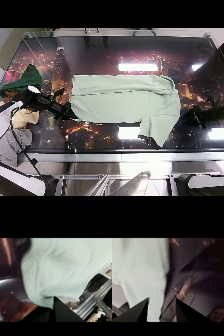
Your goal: Fold the shirts.
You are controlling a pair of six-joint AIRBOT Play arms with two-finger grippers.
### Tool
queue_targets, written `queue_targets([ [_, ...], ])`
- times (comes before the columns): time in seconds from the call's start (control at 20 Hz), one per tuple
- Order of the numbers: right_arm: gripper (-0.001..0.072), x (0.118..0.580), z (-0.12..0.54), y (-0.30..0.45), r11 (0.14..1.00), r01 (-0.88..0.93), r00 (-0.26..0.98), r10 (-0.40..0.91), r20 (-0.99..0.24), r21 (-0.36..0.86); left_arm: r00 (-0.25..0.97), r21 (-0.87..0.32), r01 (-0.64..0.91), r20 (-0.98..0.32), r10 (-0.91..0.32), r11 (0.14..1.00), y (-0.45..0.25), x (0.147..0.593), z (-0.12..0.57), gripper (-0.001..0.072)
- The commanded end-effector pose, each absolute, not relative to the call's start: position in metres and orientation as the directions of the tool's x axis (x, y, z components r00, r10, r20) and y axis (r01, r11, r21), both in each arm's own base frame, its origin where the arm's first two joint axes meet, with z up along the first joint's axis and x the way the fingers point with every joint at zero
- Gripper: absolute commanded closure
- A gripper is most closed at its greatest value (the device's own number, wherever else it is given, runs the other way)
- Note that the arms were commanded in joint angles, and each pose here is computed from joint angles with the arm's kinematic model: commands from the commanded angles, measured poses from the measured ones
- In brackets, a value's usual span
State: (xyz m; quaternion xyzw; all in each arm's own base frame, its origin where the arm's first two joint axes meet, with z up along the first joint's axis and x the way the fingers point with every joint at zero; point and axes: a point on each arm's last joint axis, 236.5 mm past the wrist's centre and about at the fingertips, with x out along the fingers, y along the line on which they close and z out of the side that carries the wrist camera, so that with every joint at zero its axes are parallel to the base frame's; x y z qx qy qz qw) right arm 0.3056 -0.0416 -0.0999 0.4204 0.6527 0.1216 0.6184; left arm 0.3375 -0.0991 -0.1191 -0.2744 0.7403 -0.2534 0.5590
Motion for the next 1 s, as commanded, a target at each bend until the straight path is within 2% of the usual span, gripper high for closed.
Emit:
queue_targets([
  [0.0, 0.0336, 0.287, -0.119, -0.024, 0.583, 0.439, 0.12, 0.716, -0.688, 0.683, -0.226, -0.699, -0.129, -0.67, -0.707, 0.704, -0.101, 0.337, -0.114, 0.0684],
  [0.15, 0.0337, 0.292, -0.118, -0.001, 0.542, 0.418, 0.148, 0.751, -0.644, 0.729, -0.226, -0.699, -0.128, -0.67, -0.707, 0.703, -0.101, 0.337, -0.114, 0.0684],
  [0.45, 0.0345, 0.294, -0.122, 0.024, 0.586, 0.367, 0.091, 0.751, -0.654, 0.723, -0.228, -0.701, -0.128, -0.667, -0.709, 0.701, -0.102, 0.336, -0.113, 0.0684],
  [0.5, 0.037, 0.291, -0.118, 0.028, 0.578, 0.356, 0.076, 0.765, -0.639, 0.734, -0.233, -0.705, -0.123, -0.664, -0.711, 0.699, -0.102, 0.335, -0.113, 0.0683],
  [0.55, 0.055, 0.286, -0.113, 0.031, 0.57, 0.335, 0.059, 0.782, -0.62, 0.751, -0.244, -0.711, -0.117, -0.657, -0.714, 0.694, -0.103, 0.333, -0.111, 0.0684],
  [0.65, 0.0685, 0.279, -0.1, 0.038, 0.55, 0.314, 0.031, 0.809, -0.588, 0.774, -0.28, -0.733, -0.107, -0.626, -0.728, 0.671, -0.106, 0.324, -0.104, 0.0684],
  [0.8, 0.0686, 0.283, -0.071, 0.038, 0.548, 0.254, 0.049, 0.816, -0.576, 0.797, -0.358, -0.775, -0.116, -0.55, -0.754, 0.621, -0.101, 0.303, -0.083, 0.0684],
  [0.95, 0.0686, 0.304, -0.038, 0.03, 0.546, 0.183, 0.133, 0.81, -0.571, 0.818, -0.357, -0.8, -0.15, -0.504, -0.787, 0.58, -0.088, 0.297, -0.062, 0.0683],
])
